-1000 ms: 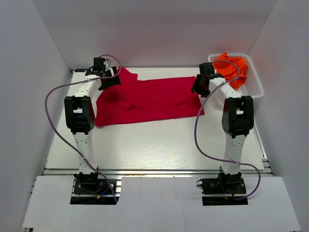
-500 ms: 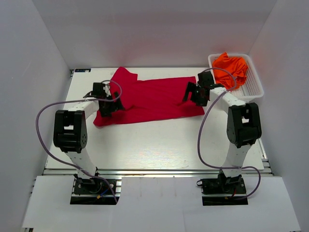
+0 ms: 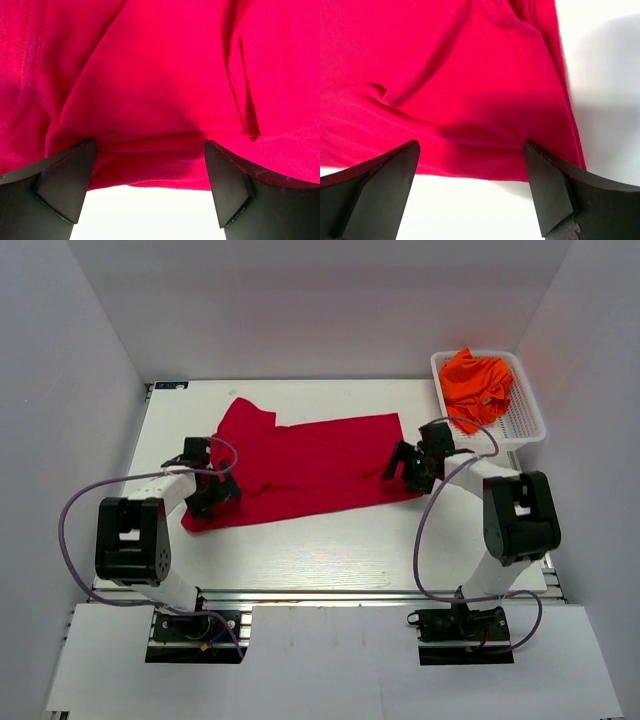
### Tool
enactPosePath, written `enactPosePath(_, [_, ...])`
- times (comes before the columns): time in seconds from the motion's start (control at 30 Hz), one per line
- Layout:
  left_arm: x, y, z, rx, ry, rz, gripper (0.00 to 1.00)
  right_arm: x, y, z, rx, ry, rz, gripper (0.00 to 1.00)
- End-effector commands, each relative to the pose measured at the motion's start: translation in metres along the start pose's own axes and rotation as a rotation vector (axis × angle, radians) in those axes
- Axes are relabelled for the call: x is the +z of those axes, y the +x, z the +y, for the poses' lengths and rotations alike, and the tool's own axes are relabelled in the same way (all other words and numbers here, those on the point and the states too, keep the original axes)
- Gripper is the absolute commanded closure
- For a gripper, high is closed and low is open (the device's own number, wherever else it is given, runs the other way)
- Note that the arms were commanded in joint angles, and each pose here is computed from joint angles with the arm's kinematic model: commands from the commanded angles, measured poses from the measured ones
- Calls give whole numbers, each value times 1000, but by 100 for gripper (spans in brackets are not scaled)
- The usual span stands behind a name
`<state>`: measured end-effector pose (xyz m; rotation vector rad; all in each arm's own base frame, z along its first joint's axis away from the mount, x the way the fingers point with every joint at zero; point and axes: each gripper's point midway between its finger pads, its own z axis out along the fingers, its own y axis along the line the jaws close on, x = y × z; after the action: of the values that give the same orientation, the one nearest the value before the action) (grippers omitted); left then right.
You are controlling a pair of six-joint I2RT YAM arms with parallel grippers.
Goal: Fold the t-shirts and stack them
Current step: Fold the flattened tshirt in 1/3 of the way
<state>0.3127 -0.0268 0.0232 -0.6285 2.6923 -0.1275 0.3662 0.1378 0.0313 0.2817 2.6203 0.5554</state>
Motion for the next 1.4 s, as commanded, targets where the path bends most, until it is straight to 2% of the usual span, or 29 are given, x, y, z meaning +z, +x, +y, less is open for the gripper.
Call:
enactPosePath(0.0, [-15,25,17,-55,-47,45,1,-14,80,-21,40,26,215,10])
enactPosePath(0.07, [-30,29,7,-43,19,21,1,-24,92,-18,-3,-1,214,10])
enactPosePath(0.1, [-36,17,-3,-22,76,-32,1,-32,87,-11,-46,-29,183,10])
enactPosePath(0.13, [-45,15,-21,7,180,-36,1,-35,86,-5,-67,-56,185,10])
enactPosePath(0.2, [-71,-6,-50,73,336,-131,1,-43,69,10,-161,-111,127,10])
enactPosePath(0.3, [-92,-23,-75,144,460,-208,1,-51,53,29,-232,-185,73,10])
enactPosePath(0.37, [-97,-28,-82,163,495,-226,1,-55,42,36,-241,-202,41,10])
enactPosePath(0.5, [-85,-16,-101,246,579,-144,1,-58,31,39,-245,-200,1,10])
enactPosePath(0.7, [-59,9,-90,264,455,-31,2,-54,28,32,-233,-155,10,10])
enactPosePath(0.73, [-58,13,-90,271,445,-20,10,-51,30,31,-232,-153,21,10])
enactPosePath(0.87, [-50,18,-82,290,365,-42,22,-46,32,29,-226,-146,44,10])
enactPosePath(0.9, [-46,17,-78,287,338,-42,22,-44,34,27,-220,-144,55,10])
enactPosePath(0.93, [-38,19,-73,290,292,-27,30,-45,33,27,-217,-148,58,10])
enactPosePath(0.97, [-36,18,-73,289,287,-17,33,-44,34,27,-220,-148,60,10])
enactPosePath(1.03, [-31,16,-74,295,264,-13,35,-43,35,27,-220,-148,62,10])
enactPosePath(1.07, [-27,17,-73,303,254,5,40,-45,34,27,-221,-143,56,10])
enactPosePath(1.27, [-17,16,-72,317,209,8,44,-47,30,21,-228,-102,30,10])
enactPosePath(1.37, [-13,12,-76,318,213,0,54,-48,29,20,-227,-98,28,10])
